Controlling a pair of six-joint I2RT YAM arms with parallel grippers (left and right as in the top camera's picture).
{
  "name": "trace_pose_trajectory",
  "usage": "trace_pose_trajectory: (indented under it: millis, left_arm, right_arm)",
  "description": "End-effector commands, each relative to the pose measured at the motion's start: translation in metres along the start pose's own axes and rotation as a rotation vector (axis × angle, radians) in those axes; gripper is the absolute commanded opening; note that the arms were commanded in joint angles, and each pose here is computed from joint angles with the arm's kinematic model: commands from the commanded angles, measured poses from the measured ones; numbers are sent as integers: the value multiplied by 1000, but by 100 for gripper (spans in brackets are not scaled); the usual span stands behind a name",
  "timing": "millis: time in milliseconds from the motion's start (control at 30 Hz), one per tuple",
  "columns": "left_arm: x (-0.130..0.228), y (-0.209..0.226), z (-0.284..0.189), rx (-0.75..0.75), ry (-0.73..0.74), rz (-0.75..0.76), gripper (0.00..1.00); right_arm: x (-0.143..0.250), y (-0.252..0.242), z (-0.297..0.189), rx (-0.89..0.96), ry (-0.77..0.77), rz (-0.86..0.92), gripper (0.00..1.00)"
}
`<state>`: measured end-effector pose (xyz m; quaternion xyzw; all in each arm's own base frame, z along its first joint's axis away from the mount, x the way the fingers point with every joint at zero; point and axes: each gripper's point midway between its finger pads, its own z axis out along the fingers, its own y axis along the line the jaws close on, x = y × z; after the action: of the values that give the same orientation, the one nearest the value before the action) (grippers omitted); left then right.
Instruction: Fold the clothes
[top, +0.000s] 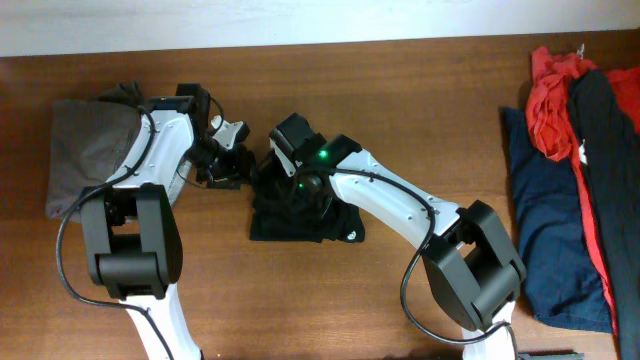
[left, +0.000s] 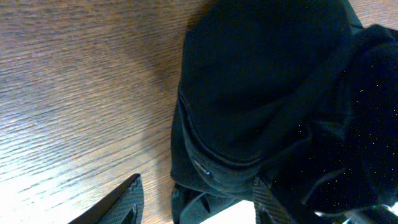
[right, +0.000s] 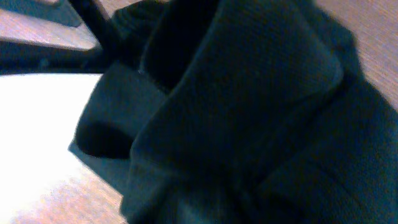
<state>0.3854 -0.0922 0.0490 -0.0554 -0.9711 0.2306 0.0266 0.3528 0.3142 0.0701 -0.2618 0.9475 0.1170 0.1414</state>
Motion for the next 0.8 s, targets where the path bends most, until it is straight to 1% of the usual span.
trace_pose_trajectory:
  millis: [0,133,167,233,300,367,400,433,500,533,667,767]
  left_arm:
    - [3,1,2,5,11,7,56]
    - [3,1,2,5,12,6,56]
    - [3,1,2,5,12,6,56]
    - [4,1,2,5,12,6,56]
    - [4,1,2,5,12,6,56]
    - [3,3,1,4,10,3,56]
    - [3,4,0,5,9,-1,56]
    - [4,5,0,6,10,-6,56]
    - [7,9,-3,7,19,-24,56]
    - [8,10,-3,8,22,-29,56]
    - [9,13,-5,9,22,-38,56]
    - [9,12,-4,9,23,-37,57]
  right_arm:
    - [-9,-9,-11,61,-31,27,4]
    - [-19,-17,-53,68,-77,39,4]
    - [-20,-25,-65,93,-87,51,4]
    - [-19,-35,-74,116,-91,66,4]
    - [-16,-40,-76,89,-75,89,4]
    - [-13,-33,-72,31,-57,54,4]
    - [-12,-38,-72,61,-54,56,4]
    - [-12,-46,-73,102,-54,59,4]
    - [-9,-79,-78,228,-50,107,4]
    - [-7,-92,-80,258,-47,127,4]
    - [-4,-143,-89,290,-57,267,4]
    - [4,-165,-94,298,-40,329,20]
